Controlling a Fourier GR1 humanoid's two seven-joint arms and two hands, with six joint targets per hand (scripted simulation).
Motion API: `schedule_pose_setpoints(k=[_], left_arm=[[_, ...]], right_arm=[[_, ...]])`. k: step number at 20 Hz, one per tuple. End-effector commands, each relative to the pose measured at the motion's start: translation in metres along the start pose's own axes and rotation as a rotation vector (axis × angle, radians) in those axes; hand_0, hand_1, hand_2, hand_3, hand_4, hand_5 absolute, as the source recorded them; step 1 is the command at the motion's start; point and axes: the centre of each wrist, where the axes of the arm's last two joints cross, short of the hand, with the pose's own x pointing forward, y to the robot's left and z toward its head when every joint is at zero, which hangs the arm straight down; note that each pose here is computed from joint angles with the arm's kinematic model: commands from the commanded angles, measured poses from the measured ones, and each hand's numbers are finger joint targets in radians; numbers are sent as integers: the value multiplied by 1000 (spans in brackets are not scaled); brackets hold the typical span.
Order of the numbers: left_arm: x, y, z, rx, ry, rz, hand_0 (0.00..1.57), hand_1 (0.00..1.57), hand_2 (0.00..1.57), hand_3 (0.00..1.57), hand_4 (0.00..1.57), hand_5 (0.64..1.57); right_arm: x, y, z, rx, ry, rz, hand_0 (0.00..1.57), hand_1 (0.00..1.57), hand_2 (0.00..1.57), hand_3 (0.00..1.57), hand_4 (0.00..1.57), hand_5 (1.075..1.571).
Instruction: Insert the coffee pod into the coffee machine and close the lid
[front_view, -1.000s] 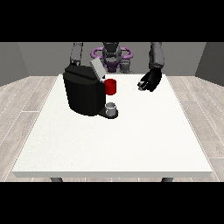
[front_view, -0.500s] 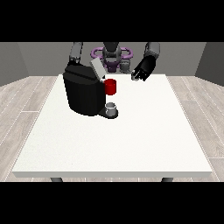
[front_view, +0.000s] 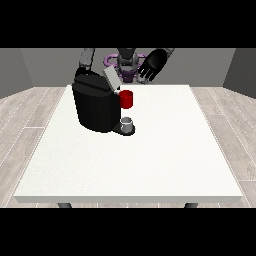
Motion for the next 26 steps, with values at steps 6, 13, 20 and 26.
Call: schedule_pose_setpoints(k=[6,13,20,26], left_arm=[[10,69,12,138,27,2,1174,1174,1254,1266,479,1571],[24,98,17,191,37,-22,1239,1239,1290,1248,479,1571],[27,104,17,213,22,-31,1188,1188,1266,1227,471,1571],[31,94,10,146,-15,-31,1260,1260,1292,1229,433,1571]], right_arm=[[50,10,-9,25,-143,-17,0,0,0,0,0,1571],[71,-18,-24,-33,-179,-2,0,0,0,0,269,1571],[80,-24,-29,-25,-208,3,0,0,0,0,0,1571],[75,-33,-35,-82,-180,3,0,0,0,0,0,1571]])
